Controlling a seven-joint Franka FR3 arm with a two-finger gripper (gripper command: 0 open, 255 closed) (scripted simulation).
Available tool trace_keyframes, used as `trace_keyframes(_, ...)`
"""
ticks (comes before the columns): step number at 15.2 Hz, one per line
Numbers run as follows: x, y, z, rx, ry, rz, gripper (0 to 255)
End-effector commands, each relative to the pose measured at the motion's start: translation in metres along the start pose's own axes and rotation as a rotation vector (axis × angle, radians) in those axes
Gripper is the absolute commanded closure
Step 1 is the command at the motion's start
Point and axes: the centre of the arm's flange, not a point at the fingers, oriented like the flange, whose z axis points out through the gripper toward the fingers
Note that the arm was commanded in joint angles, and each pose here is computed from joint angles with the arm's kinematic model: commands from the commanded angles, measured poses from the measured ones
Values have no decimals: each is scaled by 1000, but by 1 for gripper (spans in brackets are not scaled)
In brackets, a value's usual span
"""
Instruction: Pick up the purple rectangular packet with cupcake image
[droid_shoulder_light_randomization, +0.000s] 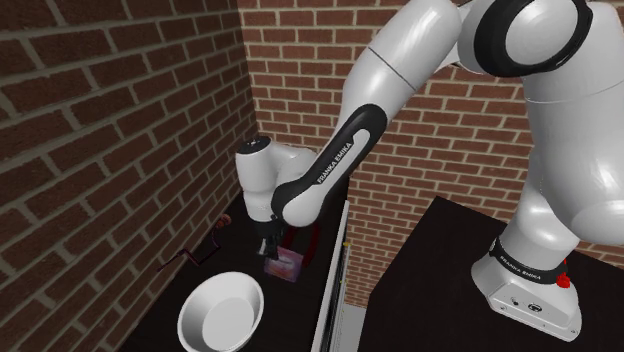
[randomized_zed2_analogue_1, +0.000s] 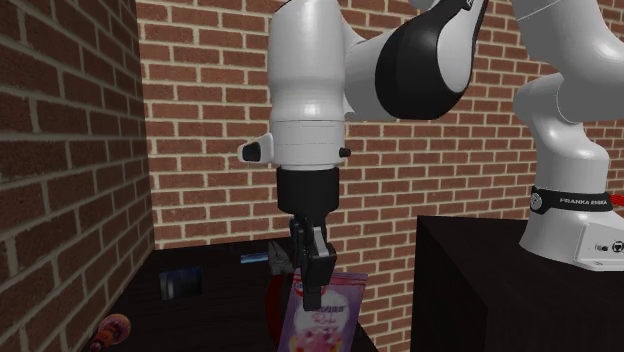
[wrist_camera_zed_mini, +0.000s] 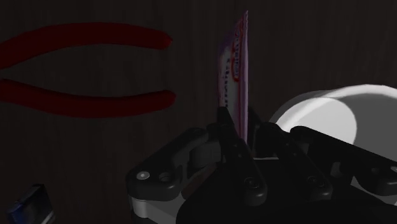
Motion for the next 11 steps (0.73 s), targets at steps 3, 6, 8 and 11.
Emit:
trace_keyframes(3,0,-1,-21,0,0,0,255)
trace_keyframes(6,-1,-1,-37,0,0,0,255)
trace_keyframes(8,-1,-1,-48,0,0,0,255)
trace_keyframes(11,-1,-1,-59,0,0,0,255)
